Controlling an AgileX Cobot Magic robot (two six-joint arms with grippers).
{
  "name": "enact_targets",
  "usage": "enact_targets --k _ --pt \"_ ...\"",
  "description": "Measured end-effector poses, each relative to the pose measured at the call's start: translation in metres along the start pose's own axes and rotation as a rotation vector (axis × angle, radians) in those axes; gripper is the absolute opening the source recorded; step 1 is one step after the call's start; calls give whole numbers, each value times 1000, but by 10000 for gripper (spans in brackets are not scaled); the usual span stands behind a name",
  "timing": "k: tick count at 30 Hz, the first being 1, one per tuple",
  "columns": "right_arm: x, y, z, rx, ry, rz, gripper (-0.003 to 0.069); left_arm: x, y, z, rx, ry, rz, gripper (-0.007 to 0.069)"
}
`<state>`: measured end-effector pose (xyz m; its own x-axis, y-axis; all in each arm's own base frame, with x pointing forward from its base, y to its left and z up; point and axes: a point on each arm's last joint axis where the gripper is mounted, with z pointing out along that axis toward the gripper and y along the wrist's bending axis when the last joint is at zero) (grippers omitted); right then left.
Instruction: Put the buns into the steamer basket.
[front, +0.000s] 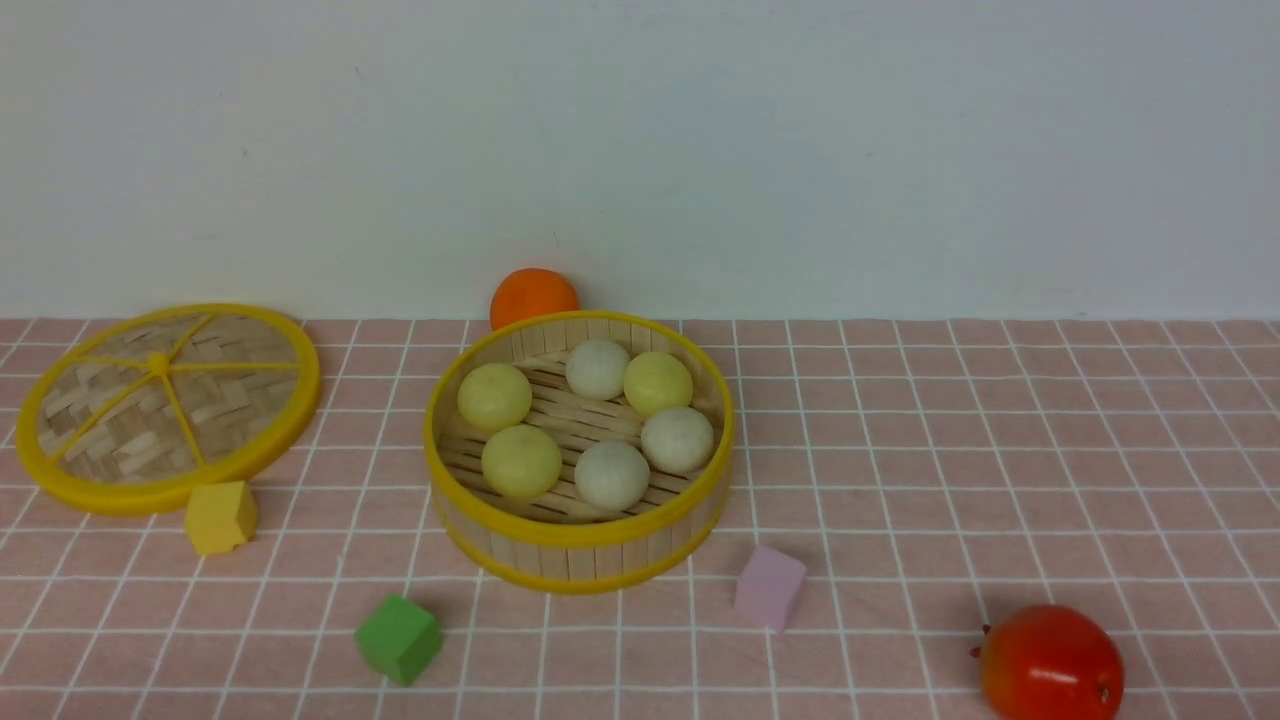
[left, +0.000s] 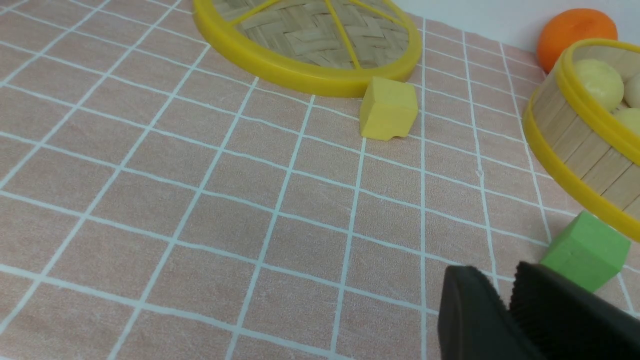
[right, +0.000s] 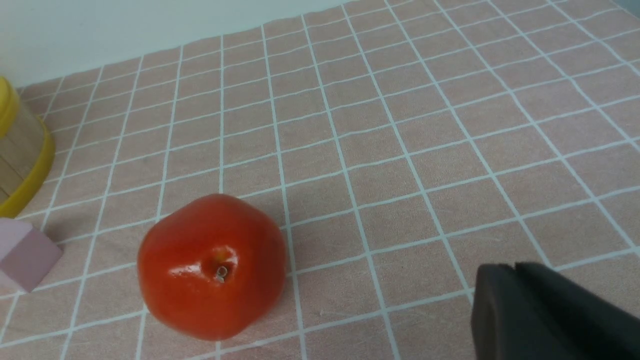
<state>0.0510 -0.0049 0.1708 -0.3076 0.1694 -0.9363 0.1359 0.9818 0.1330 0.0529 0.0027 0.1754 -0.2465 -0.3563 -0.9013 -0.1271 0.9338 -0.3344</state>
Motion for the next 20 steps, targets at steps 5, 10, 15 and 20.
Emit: enact_targets --k 5,10,15,20 --pt "0 0 0 0 0 0 72 0 0 0 0 0 0 181" --pt "0 0 0 0 0 0 74 0 0 0 0 0 0 181" --pt "0 0 0 0 0 0 74 0 0 0 0 0 0 183" --pt "0 0 0 0 0 0 74 0 0 0 0 0 0 185"
